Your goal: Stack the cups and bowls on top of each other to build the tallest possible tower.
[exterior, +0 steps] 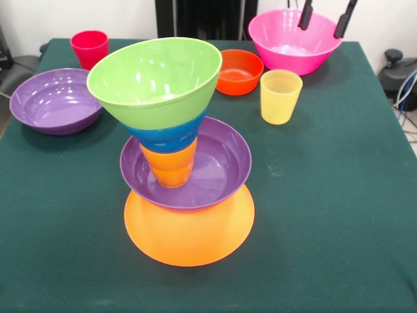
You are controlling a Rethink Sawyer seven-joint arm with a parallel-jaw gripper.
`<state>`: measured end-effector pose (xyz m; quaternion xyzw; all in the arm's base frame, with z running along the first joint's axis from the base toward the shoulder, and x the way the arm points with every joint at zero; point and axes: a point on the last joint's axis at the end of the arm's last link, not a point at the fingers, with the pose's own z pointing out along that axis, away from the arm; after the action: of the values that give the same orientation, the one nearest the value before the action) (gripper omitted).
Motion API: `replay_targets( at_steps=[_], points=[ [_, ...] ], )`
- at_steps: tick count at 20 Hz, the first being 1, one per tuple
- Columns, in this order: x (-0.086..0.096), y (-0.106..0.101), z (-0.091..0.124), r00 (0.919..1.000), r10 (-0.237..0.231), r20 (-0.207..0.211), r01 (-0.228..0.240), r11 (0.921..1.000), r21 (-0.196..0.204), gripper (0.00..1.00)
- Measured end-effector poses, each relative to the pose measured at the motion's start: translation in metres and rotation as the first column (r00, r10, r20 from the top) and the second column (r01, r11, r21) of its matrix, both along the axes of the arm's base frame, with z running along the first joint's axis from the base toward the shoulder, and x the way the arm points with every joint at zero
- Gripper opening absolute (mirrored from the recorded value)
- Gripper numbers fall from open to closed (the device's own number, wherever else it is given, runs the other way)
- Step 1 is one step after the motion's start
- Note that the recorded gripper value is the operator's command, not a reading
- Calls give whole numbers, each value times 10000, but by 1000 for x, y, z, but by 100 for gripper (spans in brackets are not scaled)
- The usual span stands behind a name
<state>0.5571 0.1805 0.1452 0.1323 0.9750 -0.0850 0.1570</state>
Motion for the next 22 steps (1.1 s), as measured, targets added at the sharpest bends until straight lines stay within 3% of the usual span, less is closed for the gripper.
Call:
replay_targets(
  at_steps=[8, 14, 19, 22],
  points=[
    [-7, 1, -1, 9996, 112, 242, -112, 9999, 23, 100],
    [-36, 23, -24, 9958, 825, 385, -821, 9965, -127, 100],
    [-72, 44, -52, 9919, 1268, -53, -1269, 9918, -170, 100],
    [-84, 48, -60, 9917, 1248, -323, -1255, 9919, -184, 100]
  ],
)
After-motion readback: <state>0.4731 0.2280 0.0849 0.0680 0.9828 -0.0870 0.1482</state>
